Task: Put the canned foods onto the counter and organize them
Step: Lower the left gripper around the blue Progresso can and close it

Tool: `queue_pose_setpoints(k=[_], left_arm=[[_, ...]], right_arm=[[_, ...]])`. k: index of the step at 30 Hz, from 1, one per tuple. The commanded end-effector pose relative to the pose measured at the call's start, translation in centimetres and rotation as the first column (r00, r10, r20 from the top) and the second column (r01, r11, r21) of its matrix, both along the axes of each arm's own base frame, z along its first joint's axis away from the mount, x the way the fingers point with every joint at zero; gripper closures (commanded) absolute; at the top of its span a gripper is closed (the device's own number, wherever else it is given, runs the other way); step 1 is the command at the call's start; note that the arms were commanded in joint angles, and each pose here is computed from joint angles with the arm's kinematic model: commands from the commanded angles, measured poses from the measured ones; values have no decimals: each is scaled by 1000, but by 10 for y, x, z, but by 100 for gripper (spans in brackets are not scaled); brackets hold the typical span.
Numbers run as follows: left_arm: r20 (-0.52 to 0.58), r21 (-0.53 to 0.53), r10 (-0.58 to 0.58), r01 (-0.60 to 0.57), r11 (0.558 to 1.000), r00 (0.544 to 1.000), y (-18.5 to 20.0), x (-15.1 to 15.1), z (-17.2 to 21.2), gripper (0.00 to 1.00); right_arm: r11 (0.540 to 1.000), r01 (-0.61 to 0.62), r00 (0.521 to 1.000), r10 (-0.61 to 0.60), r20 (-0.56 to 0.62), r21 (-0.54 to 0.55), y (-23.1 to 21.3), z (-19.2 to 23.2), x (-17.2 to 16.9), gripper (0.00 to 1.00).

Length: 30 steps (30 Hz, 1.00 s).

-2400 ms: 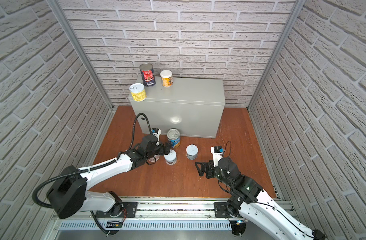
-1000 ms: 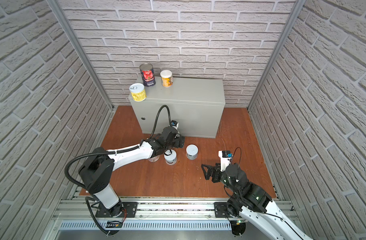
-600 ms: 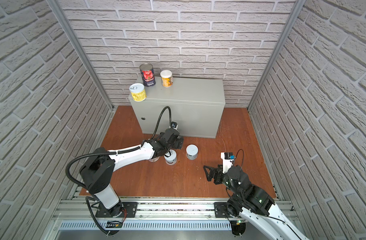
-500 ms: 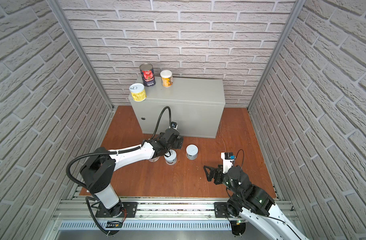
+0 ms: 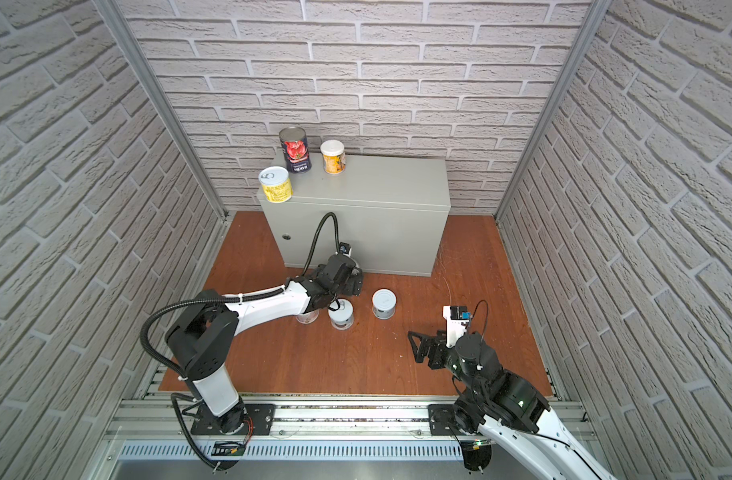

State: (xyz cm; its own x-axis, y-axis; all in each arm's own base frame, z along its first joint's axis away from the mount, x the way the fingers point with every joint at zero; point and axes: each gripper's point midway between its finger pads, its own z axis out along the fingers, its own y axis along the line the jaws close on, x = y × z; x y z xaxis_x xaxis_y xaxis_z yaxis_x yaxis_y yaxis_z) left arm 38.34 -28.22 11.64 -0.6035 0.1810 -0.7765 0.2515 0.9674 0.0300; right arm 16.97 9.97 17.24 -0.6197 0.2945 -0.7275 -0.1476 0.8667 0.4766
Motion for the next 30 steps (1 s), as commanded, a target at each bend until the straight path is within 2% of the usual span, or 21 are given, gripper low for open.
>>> queue_pose_setpoints(k=[1, 8, 17, 21, 30], left_arm=[[17, -14, 6, -6, 1000, 1000, -1, 11, -1, 4], [2, -22, 2, -2, 1000, 1000, -6, 17, -9, 7], [4, -14, -9, 9, 1000, 1000, -10, 21, -13, 17], [26, -2, -32, 32, 999, 999, -11, 22, -13, 30], [37, -30, -33, 34, 999, 999, -13, 23, -13, 42]], right_arm=[[1000, 15, 1000, -15, 5, 7, -2, 2, 1, 1], [1000, 24, 1000, -24, -7, 11, -5, -2, -2, 1], [1000, 27, 1000, -27, -6, 7, -4, -2, 0, 1], [1000, 25, 1000, -25, -18, 5, -3, -4, 0, 1], [999, 31, 999, -31, -19, 10, -3, -8, 1, 1]])
